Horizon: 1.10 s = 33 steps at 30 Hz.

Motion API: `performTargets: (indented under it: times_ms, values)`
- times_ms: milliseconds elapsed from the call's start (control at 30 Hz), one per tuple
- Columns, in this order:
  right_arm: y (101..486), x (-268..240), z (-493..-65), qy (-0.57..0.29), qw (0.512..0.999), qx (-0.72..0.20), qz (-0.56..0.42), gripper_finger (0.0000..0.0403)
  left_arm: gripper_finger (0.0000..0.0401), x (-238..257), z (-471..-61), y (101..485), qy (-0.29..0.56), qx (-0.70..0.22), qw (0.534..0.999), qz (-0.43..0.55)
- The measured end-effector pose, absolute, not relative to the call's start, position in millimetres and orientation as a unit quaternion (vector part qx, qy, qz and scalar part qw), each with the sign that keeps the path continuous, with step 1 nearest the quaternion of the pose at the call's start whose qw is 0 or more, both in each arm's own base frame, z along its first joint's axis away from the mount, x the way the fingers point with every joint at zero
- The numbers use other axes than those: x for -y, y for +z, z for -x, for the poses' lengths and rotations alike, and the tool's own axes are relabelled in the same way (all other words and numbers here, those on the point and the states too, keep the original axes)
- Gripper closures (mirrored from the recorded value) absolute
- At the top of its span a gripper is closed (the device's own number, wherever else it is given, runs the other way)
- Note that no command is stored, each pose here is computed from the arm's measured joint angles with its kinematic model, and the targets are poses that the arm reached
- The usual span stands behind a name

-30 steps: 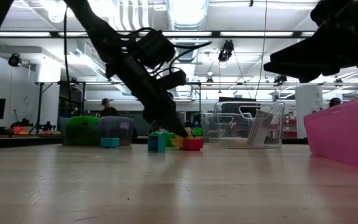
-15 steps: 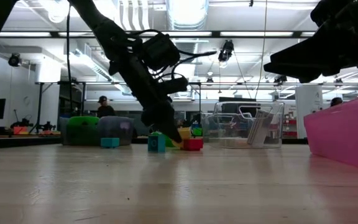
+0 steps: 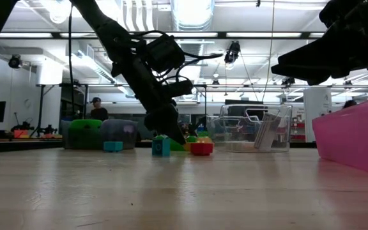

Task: Pick & Place Toys
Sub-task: Put the yellow game piece into the pink bin

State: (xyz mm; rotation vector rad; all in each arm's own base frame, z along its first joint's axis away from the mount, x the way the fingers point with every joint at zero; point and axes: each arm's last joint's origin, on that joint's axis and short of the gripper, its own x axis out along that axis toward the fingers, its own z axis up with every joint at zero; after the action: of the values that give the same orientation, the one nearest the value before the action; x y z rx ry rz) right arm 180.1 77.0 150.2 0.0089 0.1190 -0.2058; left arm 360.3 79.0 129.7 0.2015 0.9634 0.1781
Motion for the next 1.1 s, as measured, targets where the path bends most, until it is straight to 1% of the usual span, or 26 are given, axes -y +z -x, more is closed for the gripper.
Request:
performTargets:
  times_ms: [200,333,400,467,533,733,833,900,967,1100]
  values:
    - [150.1,-76.9,-180.1,-0.103,0.993,-0.06,-0.004,0.0145,0.0342,-78.3,-360.5,129.7,0.079,-0.462,0.877,-0.107]
    - [149.8,-76.9,-180.0,-0.103,0.993,-0.061,-0.003,0.0145,0.0334,-74.5,-362.7,131.1,0.069,-0.454,0.879,-0.124]
    - [149.6,-76.9,-180.0,-0.103,0.993,-0.062,-0.003,0.0145,0.0317,-70.3,-364.4,132.1,0.058,-0.45,0.88,-0.142]
    - [149.6,-76.9,-180.0,-0.103,0.993,-0.062,-0.003,0.0145,0.029,-66.5,-366.3,133.0,0.05,-0.443,0.882,-0.155]
    - [149.6,-76.9,-180.0,-0.103,0.993,-0.062,-0.003,0.0145,0.0256,-64.3,-367.9,134.5,0.046,-0.44,0.881,-0.166]
    - [149.5,-76.9,-179.9,-0.103,0.993,-0.062,-0.003,0.0145,0.0135,-66.0,-369.7,136.4,0.042,-0.435,0.877,-0.199]
    - [149.5,-76.9,-179.9,-0.103,0.993,-0.062,-0.003,0.0145,0.0089,-69.6,-372.6,137.9,0.036,-0.44,0.871,-0.213]
    - [149.5,-76.9,-179.9,-0.103,0.993,-0.062,-0.003,0.0145,0.0074,-71.4,-375.1,137.4,0.026,-0.457,0.861,-0.221]
    - [149.4,-76.9,-179.8,-0.102,0.993,-0.062,-0.003,0.0145,0.0072,-72.3,-378.7,137.0,0.014,-0.475,0.851,-0.225]
    - [149.5,-76.8,-179.8,-0.103,0.993,-0.062,-0.003,0.0145,0.009,-76.2,-391.4,134.8,-0.006,-0.5,0.834,-0.231]
